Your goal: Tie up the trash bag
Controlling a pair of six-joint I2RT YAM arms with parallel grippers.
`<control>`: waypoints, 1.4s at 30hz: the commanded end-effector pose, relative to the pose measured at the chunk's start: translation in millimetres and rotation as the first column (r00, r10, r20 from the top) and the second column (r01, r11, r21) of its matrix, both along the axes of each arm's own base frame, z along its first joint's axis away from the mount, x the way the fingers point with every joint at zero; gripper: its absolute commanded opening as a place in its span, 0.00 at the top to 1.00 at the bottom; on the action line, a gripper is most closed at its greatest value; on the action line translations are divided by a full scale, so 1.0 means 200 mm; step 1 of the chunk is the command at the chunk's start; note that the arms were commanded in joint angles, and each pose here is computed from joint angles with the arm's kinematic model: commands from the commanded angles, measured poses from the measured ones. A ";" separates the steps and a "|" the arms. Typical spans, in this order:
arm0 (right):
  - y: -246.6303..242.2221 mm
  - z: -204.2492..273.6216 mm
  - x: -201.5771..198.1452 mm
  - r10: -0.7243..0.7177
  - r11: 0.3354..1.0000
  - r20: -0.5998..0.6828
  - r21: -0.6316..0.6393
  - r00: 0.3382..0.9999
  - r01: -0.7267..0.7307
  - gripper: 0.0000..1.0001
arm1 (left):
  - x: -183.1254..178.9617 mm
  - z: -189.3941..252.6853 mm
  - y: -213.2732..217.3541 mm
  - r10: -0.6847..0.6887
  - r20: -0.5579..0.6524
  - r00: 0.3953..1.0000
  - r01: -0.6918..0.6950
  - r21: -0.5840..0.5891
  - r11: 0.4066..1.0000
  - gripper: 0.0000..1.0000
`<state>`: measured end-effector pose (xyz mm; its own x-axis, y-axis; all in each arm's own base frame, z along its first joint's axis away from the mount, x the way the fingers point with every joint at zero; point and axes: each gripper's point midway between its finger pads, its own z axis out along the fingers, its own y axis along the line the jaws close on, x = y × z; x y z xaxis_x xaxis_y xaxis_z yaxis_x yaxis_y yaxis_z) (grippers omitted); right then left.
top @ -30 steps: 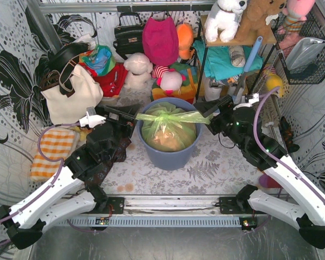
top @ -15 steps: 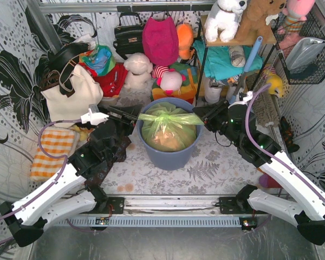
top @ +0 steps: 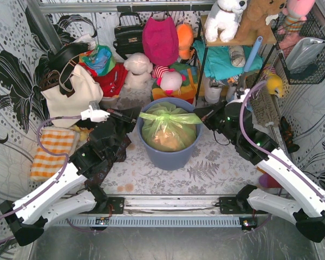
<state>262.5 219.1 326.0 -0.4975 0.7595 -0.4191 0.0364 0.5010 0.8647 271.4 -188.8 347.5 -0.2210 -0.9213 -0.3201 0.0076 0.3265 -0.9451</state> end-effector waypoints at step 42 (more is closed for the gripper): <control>-0.35 0.06 0.13 0.176 -0.002 0.290 -0.956 0.941 0.295 1.00 | 0.04 -0.12 0.00 -0.346 0.012 0.938 0.096 0.951 0.295 1.00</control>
